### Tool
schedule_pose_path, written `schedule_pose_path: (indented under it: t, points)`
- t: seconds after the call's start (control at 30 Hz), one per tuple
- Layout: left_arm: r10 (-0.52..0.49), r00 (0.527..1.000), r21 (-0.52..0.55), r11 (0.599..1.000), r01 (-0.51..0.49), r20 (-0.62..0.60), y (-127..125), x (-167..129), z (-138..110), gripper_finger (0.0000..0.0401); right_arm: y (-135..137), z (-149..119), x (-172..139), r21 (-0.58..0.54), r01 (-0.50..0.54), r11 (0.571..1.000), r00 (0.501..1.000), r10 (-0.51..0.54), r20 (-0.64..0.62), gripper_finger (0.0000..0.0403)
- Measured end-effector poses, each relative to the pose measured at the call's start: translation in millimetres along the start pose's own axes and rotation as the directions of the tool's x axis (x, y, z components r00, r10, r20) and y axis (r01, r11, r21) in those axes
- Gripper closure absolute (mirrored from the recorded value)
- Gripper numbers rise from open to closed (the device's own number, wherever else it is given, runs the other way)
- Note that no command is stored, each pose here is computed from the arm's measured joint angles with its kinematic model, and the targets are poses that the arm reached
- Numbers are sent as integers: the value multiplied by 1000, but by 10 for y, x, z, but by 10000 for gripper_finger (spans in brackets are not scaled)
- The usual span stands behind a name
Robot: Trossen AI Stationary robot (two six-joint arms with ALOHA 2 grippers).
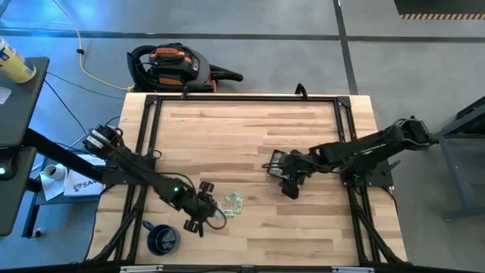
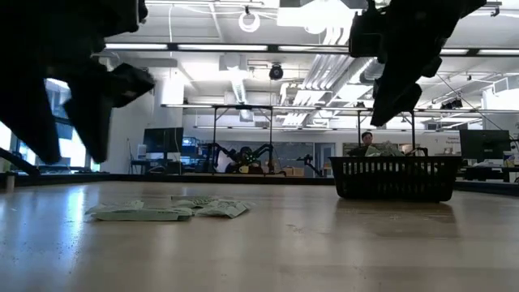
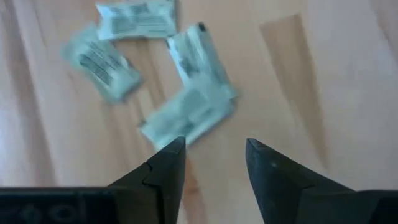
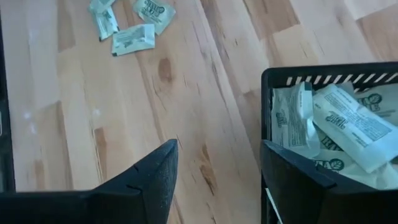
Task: Pick and place Stevia / Truvia into bins
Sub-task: Put the stevia packet into the black bin
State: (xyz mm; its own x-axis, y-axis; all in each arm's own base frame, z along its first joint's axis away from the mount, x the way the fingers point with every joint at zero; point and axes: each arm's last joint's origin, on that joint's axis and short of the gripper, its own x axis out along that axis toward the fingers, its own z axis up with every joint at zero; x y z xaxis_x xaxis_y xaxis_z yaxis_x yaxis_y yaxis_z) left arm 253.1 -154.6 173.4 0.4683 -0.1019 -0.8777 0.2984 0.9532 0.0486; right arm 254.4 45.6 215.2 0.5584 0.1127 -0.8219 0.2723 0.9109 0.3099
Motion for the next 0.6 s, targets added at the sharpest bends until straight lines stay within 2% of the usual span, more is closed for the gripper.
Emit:
schedule_pose_path:
  t: [0.1,0.17,0.33,0.5,0.6]
  points:
    - [30,999,51,998,-32,23,81,39,41,186,8,3,9,26,-1,1000,1000,0,6,185]
    - [38,999,78,996,-38,-4,157,78,25,178,25,2,9,42,2,999,1000,-3,18,185]
    - [-29,1000,185,982,31,-11,296,253,61,173,38,-4,9,84,10,996,1000,-12,26,185]
    - [-135,988,185,972,146,-73,385,430,21,191,38,-3,9,107,9,994,1000,-12,27,185]
    - [-111,990,183,975,126,-92,401,465,10,221,36,-2,9,114,17,993,999,-21,33,185]
